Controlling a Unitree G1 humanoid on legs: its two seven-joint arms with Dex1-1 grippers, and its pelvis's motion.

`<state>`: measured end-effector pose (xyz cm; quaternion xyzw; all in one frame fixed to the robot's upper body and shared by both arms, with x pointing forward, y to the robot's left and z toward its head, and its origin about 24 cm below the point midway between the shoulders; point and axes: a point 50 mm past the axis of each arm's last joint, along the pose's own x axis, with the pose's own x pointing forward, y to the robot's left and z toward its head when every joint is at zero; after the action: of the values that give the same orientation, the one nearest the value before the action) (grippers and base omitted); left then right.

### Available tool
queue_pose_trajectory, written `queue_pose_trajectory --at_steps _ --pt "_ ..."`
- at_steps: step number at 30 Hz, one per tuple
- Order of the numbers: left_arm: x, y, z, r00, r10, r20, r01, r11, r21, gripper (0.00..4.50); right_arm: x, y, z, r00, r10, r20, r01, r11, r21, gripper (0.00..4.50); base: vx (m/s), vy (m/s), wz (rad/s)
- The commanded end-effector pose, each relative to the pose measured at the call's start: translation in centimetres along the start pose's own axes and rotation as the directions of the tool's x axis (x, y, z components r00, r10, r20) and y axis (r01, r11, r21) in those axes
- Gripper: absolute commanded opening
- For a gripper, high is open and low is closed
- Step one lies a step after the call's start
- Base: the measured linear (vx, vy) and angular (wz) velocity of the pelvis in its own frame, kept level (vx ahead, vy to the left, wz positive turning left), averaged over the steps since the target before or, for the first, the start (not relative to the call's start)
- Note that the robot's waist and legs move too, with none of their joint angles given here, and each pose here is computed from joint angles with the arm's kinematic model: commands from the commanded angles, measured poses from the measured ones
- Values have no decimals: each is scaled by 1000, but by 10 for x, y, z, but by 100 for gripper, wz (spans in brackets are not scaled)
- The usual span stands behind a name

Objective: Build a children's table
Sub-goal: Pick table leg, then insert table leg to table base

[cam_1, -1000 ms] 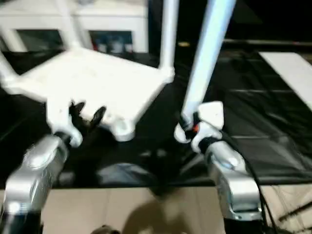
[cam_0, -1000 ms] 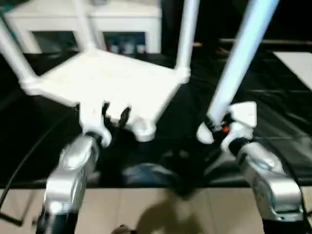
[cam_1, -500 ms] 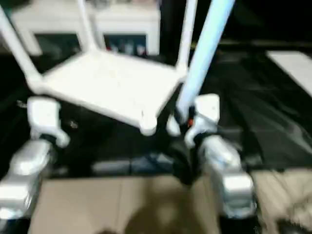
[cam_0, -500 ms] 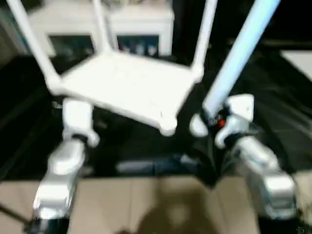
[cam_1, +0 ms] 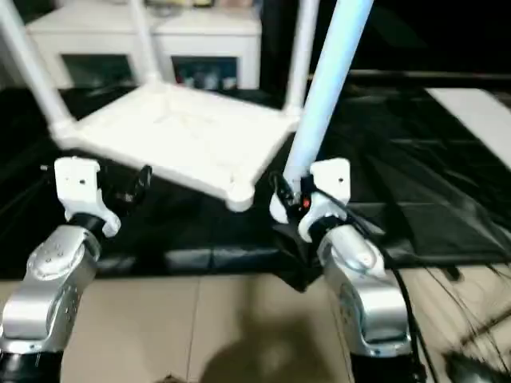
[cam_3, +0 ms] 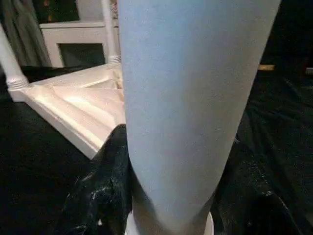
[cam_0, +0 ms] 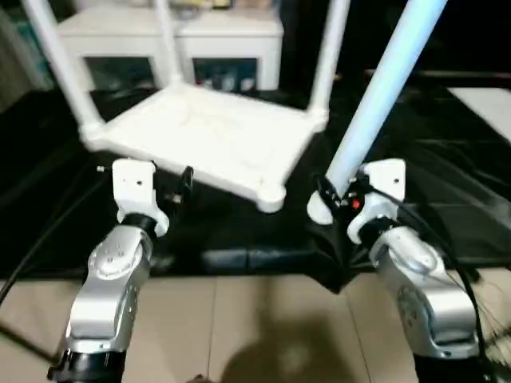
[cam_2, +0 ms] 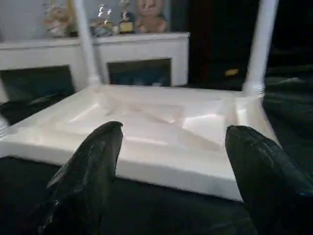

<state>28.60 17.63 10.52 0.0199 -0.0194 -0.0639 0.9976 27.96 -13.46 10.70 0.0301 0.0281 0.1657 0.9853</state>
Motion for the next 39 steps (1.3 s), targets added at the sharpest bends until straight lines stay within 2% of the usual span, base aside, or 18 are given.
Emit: queue_pose_trajectory --at_steps 1,6,12,16,23,25,26,27,28,30,31,32,33,34,35,36,37,39 --pt "-1 -4 -1 1000 -17 -7 17 1000 -8 375 2 0 5 1000 17 16 -17 1000 -2 185 122 -88 -4" --pt "-2 -3 -2 1000 -6 -12 6 1000 -11 375 3 3 3 999 36 7 -36 999 -10 185 142 -4 7" --pt "-4 -2 -3 1000 -5 -12 5 1000 -12 375 4 7 2 998 69 -10 -69 996 -58 185 149 11 -3" --pt "-4 -3 -3 1000 -9 -15 9 1000 -11 375 4 7 0 998 66 -15 -67 997 -25 185 158 -81 3" --pt "-3 -2 -3 1000 -4 -12 4 1000 -24 375 4 4 1 997 77 -20 -78 996 -49 185 191 25 3" --pt "-3 -2 -5 999 -42 -25 41 998 -39 375 3 3 3 996 86 -15 -87 995 -55 185 218 81 1" --pt "-3 -3 -6 994 -103 -32 102 994 -44 375 3 2 4 995 99 -11 -100 994 -51 185 216 60 5" --pt "-4 -6 -6 981 -194 -31 192 980 -54 404 3 1 5 994 113 -7 -113 992 -48 185 162 36 1" --pt "-5 -6 -7 980 -198 -31 196 979 -54 408 3 1 5 993 114 -7 -114 992 -48 185 0 0 0" --pt "-9 -12 -13 902 -419 -109 422 907 4 415 1 3 8 977 214 -5 -214 976 -46 185 -60 -6 3" --pt "-10 -12 -14 879 -459 -130 464 886 15 430 0 4 9 972 235 -4 -235 971 -48 185 0 0 0" --pt "-17 -10 -25 723 -629 -285 674 734 88 442 -5 5 12 933 359 -28 -360 932 -50 185 0 0 0" --pt "-18 -9 -27 688 -653 -318 708 700 94 442 -6 5 12 922 385 -34 -386 921 -54 185 12 -68 7" --pt "-17 -6 -29 629 -682 -374 761 638 116 442 -8 4 14 903 427 -51 -430 901 -63 185 4 -61 5" --pt "-15 -4 -29 600 -691 -403 785 607 127 442 -10 3 14 892 448 -61 -452 889 -69 185 4 -61 5" --pt "-15 -3 -29 596 -693 -407 788 602 129 442 -10 2 15 890 451 -63 -455 888 -70 185 0 0 0" --pt "-13 -1 -31 538 -707 -458 830 541 140 442 -12 1 16 870 486 -79 -492 866 -88 185 -62 -29 8" --pt "-10 1 -32 472 -715 -515 871 469 147 442 -14 -1 17 850 518 -100 -526 843 -107 185 -64 -34 11"
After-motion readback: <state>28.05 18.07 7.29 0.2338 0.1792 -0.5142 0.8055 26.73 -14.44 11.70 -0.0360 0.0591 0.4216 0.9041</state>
